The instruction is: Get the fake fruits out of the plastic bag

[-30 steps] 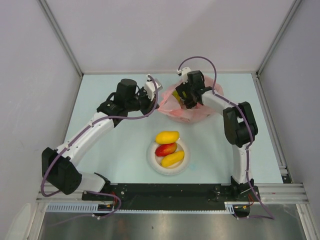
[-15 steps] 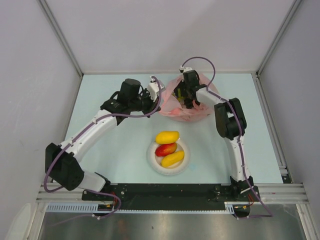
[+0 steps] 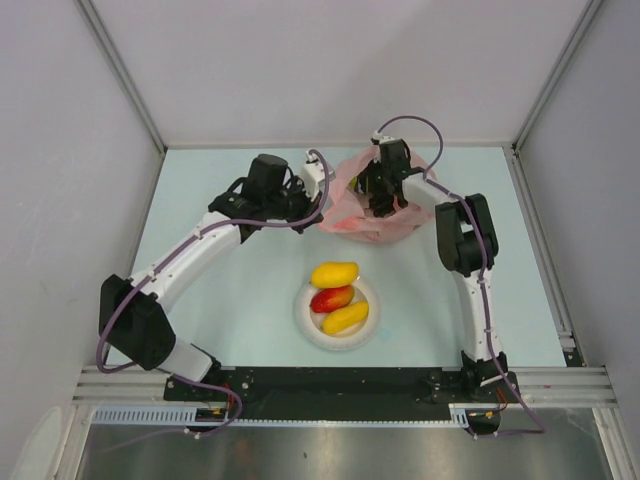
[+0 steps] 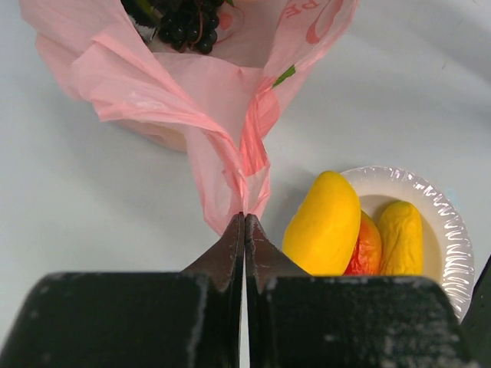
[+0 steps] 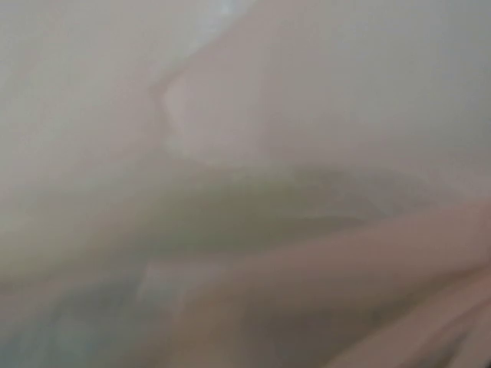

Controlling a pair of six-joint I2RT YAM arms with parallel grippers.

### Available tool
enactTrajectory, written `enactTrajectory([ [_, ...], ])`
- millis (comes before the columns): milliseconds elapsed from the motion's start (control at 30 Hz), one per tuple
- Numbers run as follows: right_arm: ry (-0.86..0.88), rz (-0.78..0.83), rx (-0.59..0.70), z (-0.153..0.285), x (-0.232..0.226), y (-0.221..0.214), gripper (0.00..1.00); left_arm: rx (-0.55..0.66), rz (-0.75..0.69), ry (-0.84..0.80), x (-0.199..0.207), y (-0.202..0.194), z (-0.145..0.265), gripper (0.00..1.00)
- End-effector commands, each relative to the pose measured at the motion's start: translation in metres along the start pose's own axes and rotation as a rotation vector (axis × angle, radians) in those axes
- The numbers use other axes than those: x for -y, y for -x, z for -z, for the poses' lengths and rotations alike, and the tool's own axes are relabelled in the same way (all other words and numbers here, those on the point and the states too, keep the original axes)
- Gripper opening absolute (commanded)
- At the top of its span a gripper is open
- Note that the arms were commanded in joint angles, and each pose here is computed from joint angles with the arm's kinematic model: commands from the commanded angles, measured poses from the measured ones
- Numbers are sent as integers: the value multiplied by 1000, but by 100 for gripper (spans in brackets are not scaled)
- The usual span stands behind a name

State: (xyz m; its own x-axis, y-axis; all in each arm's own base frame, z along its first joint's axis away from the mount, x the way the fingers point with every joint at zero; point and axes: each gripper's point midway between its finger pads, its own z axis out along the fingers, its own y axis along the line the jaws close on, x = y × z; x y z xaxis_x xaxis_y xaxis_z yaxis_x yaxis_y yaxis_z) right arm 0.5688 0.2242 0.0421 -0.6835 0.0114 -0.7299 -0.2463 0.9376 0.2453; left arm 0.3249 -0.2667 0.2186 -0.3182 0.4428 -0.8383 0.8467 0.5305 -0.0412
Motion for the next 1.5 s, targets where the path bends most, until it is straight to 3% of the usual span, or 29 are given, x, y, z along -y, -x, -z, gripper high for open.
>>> enactTrajectory([
  [0,149,71,166,59,-33,71,43,27,-21,20,-5,18,0,0],
  [200,186,143,159,90,-42,70,26,63,-18,44,-12,25,-1,1],
  [400,241,214,131,148,-55,64,27,97,1,84,-27,35,-1,0],
  [533,296,329,58,191,-58,35,28,108,2,110,-34,38,2,0],
  [700,464,599,24,251,-74,1,28,107,18,117,-38,37,2,1],
  [767,542,669,-52,267,-79,-25,30,109,19,109,-37,37,1,0],
  [800,569,785,-62,272,-77,-34,30,110,17,110,-37,37,1,0],
  [833,614,820,-144,282,-80,-57,30,110,18,109,-37,37,1,0],
  [1033,720,1105,-334,281,-79,-129,28,116,21,110,-37,38,2,0],
  [1267,776,1240,-423,257,-98,-163,28,109,12,121,-35,31,8,0],
  [1467,805,1203,-544,257,-95,-189,29,107,15,118,-31,24,12,0],
])
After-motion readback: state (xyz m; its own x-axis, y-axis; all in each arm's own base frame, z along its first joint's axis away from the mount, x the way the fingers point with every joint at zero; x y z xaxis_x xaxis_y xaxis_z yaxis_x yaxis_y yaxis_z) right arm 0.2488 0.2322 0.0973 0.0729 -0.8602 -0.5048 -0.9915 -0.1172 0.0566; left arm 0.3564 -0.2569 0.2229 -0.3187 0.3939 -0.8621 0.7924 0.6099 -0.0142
